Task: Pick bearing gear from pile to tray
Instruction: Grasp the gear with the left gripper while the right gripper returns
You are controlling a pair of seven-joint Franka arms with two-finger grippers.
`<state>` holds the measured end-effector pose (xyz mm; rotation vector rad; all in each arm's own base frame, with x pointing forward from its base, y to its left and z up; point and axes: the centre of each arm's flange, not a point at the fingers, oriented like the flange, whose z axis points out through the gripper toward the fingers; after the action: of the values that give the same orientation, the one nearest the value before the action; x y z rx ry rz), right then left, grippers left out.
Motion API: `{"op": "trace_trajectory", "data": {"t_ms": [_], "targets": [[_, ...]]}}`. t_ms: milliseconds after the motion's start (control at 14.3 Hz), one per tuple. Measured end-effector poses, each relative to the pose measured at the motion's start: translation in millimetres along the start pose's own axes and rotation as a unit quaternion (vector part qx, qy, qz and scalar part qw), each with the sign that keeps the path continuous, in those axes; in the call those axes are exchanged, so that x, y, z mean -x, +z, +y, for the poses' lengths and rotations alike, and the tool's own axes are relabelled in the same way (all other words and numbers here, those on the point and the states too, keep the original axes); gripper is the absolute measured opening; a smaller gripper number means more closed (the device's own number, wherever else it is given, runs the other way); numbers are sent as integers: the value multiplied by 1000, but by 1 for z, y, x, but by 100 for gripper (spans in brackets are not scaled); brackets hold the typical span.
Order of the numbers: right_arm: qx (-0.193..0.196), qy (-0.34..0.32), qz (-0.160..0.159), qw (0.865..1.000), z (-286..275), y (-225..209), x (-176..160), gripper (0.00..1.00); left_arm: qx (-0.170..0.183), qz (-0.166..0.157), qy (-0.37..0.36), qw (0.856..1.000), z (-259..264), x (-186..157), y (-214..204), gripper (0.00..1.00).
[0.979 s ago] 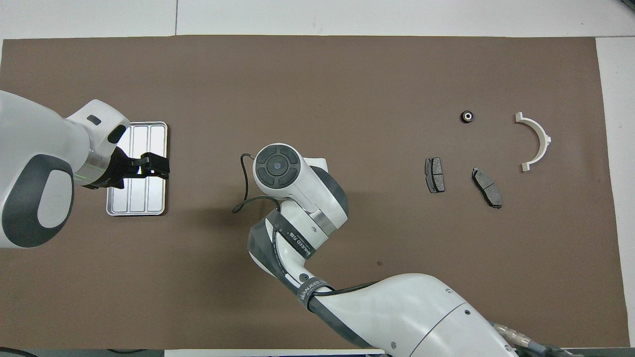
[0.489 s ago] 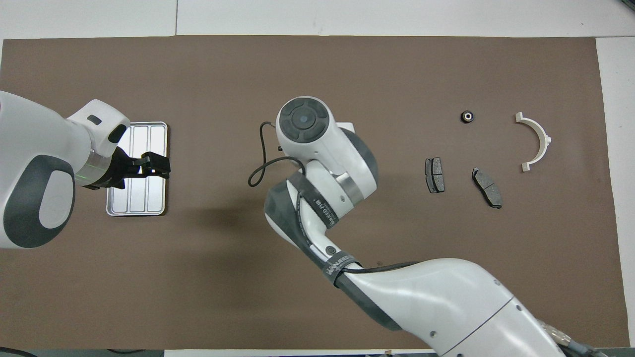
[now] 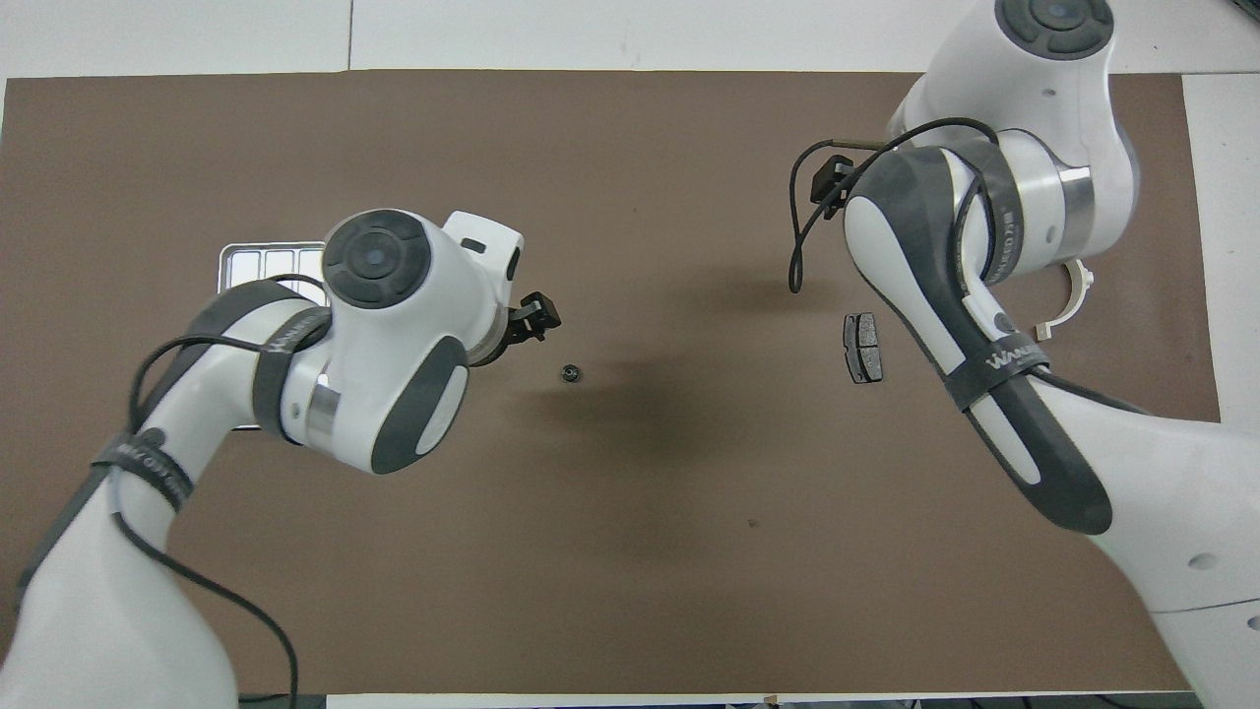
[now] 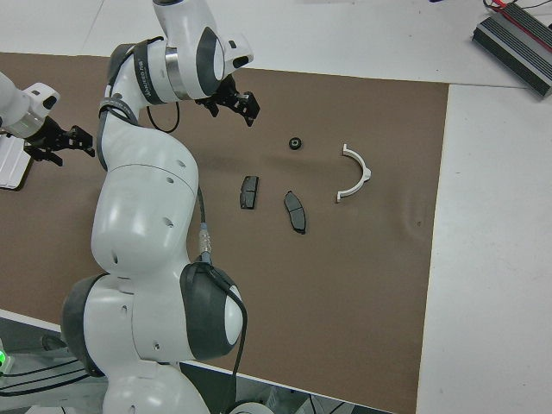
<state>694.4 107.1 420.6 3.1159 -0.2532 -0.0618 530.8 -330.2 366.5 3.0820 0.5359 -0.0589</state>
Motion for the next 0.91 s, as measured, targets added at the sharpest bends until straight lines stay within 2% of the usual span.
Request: {"op": "trace_trajectory", "data": {"t_ms": [210,280,419,489,699,769,909], "targets": [[-7,-18,22,1000,42,22,-13,100,-8,-3,-8,1000,23,9,47,100],[-8,-16,28,999,51,32,-13,100,-9,-4,-10,1000,23,9,52,91],[-9,-8,30,999,64,51,-9,100,-8,-3,-19,1000,25,11,54,90],[-9,-4,31,999,70,58,-7,100,-4,-1,-22,1000,27,12,53,81],[-7,6,40,999,90,81,-6,100,7,7,-34,999,30,15,55,80],[-5,7,43,999,93,87,-6,100,6,7,-34,999,31,18,58,72],[-5,10,51,999,97,100,-8,100,3,5,-33,999,31,24,64,70]]}}
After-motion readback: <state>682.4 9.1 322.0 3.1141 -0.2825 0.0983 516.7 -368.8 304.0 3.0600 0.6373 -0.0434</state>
